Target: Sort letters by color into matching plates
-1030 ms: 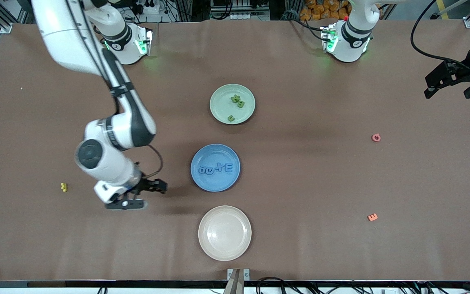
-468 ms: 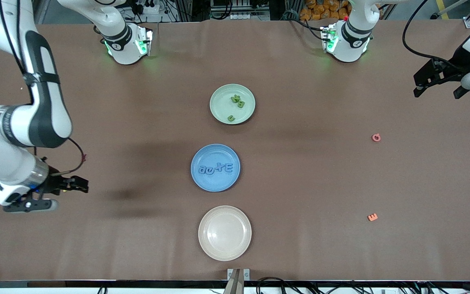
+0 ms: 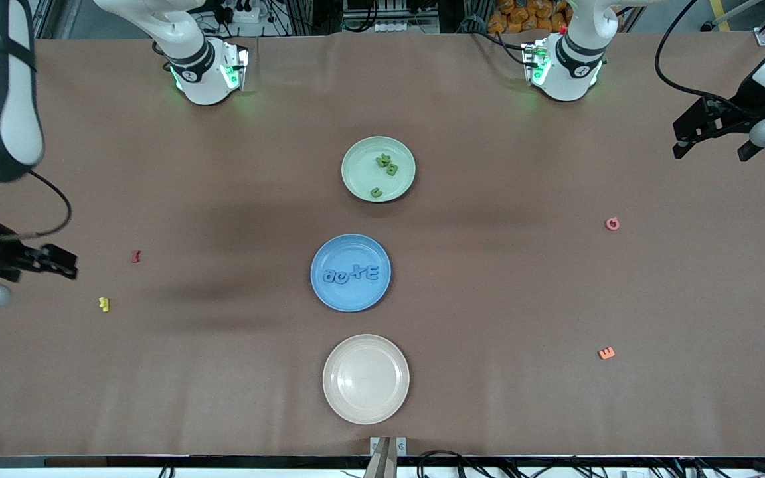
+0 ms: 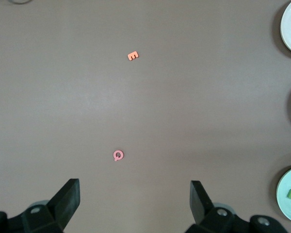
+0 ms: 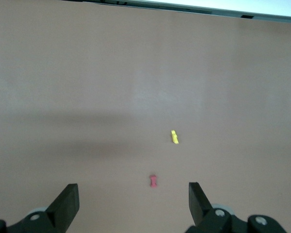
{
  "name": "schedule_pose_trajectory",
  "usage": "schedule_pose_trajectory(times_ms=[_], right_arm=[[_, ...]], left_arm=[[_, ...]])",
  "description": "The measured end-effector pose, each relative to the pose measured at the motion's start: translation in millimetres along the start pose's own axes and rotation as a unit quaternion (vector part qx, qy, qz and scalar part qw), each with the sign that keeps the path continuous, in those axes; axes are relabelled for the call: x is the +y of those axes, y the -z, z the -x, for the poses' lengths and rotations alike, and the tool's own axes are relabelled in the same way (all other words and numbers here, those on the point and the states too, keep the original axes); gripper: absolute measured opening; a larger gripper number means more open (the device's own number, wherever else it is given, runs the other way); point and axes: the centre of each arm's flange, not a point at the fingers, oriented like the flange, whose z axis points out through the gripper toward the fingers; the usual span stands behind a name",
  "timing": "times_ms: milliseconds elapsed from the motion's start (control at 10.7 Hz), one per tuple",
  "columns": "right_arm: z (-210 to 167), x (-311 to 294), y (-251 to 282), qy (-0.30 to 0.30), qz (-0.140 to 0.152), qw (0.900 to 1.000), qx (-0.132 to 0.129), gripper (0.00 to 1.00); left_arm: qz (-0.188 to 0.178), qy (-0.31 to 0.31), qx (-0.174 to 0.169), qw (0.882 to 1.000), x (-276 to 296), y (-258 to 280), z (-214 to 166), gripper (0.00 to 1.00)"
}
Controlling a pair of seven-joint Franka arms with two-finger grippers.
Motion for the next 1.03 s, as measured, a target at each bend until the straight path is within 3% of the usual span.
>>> schedule_pose_trajectory(times_ms=[468, 749, 1030], right_arm=[[61.2, 11.5, 115.6, -0.008, 0.0, 1.0, 0.008, 1.0], [77.0, 13.1, 138.7, -0.019, -0.002, 1.0, 0.007, 1.0], [83.5, 8.1, 153.5, -0.044, -0.004, 0.999, -0.012, 1.0]], left_arm=[[0.0, 0.002, -0.001, 1.0, -2.2, 0.0, -0.5, 1.0], [0.0, 0.003, -0.002, 1.0, -3.7, -0.6, -0.6, 1.0], [0.0, 0.004, -0.002, 1.0, -3.7, -0.6, -0.6, 1.0]])
